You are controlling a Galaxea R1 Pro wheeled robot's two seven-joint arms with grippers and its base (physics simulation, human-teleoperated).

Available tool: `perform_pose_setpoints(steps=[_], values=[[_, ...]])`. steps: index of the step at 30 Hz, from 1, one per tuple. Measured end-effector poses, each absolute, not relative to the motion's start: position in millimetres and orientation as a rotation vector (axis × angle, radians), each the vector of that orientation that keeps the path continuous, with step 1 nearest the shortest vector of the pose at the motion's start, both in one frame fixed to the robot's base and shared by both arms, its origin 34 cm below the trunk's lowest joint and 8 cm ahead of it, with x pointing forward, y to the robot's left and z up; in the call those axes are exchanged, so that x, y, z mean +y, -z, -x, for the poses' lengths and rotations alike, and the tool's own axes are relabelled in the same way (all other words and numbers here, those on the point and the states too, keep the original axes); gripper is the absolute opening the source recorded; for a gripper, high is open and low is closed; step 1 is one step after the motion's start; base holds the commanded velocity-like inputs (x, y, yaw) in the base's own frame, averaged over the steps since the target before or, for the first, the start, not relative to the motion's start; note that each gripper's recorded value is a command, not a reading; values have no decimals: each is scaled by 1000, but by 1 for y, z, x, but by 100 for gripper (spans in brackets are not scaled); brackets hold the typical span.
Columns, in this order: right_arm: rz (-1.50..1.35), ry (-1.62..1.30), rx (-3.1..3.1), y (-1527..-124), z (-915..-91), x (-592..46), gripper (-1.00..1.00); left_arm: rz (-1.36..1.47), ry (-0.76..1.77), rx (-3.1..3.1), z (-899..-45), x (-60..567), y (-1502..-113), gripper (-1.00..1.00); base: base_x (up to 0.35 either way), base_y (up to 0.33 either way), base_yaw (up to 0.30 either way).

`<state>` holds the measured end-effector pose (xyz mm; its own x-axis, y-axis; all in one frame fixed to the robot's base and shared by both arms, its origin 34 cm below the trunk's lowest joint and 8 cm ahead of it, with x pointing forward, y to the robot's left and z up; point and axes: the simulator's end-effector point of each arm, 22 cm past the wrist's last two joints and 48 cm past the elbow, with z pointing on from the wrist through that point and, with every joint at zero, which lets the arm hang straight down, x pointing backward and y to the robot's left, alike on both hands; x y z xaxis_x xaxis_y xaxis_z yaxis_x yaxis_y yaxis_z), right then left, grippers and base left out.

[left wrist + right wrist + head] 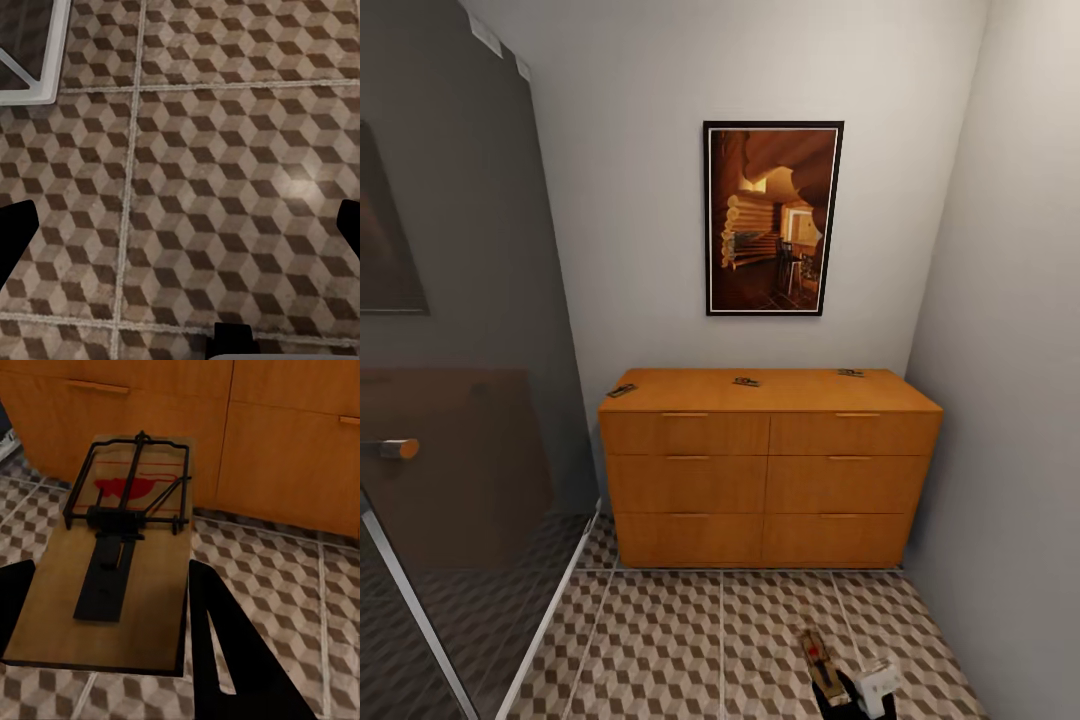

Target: Take the four mousetraps from the cabinet in the bathroom and place them on the bathroom floor. Make sure all four end up on the same floor surface, and ensure that at least two of them are either under or directly next to the same bathroom sink.

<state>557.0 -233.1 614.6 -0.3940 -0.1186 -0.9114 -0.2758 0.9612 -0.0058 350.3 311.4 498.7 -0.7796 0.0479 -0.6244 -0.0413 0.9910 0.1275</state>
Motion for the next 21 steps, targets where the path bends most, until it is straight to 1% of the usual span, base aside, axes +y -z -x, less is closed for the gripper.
perform_pose_setpoints(steps=[3,7,8,10,21], values=[[268,-169,1957,-612,-541,-232,-100,-5,-175,2459,-350,311,-499,100,0,0,0],[166,-36,1938,-614,-541,-256,-100,-5,-175,2458,-350,311,-499,100,0,0,0],[100,31,1931,-615,-542,-265,-100,-5,-175,2458,-350,311,-499,100,0,0,0],[70,59,1926,-616,-542,-266,-100,-4,-176,2458,-350,311,-499,100,0,0,0],[47,77,1920,-618,-543,-267,-100,-4,-176,2458,-350,312,-499,100,0,0,0]])
